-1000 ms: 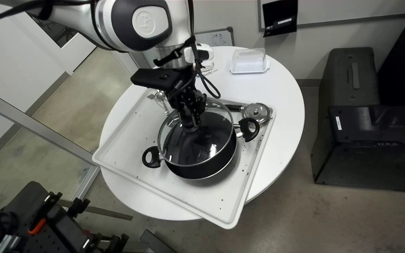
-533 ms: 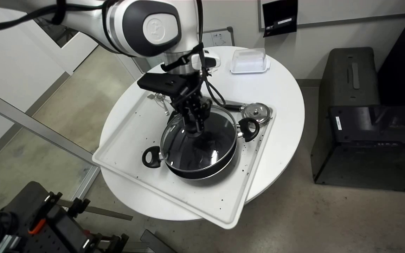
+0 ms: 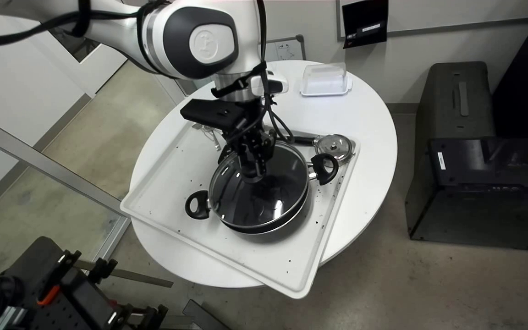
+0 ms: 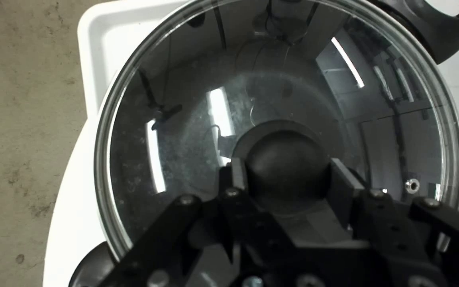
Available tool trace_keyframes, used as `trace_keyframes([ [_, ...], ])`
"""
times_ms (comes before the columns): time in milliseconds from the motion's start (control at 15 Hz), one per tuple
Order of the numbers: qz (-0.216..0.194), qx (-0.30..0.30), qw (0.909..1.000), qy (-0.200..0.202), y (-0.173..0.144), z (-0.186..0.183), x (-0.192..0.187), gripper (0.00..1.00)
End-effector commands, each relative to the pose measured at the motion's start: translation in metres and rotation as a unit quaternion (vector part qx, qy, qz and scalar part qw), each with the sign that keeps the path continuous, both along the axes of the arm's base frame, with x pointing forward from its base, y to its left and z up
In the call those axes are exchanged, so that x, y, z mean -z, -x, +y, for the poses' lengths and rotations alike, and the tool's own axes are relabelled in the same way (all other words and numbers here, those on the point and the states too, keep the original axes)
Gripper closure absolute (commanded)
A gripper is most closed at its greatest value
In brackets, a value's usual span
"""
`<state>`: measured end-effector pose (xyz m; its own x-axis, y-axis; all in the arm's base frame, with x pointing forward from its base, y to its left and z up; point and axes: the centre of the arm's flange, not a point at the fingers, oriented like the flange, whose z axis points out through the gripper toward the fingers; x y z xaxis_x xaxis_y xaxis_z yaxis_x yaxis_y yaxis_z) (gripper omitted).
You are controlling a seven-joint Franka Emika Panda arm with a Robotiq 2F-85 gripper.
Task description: Put the lid on the black pot
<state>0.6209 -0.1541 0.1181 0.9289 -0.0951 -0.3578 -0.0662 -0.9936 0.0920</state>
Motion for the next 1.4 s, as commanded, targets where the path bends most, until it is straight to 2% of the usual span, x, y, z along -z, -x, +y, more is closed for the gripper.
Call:
trace_keyframes([
  [0,0.01,0.013,0.9998,-0.007,0.0,-0.001,-0.007,0.75],
  [1333,0.016,0.019,0.9996,-0.012,0.01,-0.008,-0.002,0.75],
])
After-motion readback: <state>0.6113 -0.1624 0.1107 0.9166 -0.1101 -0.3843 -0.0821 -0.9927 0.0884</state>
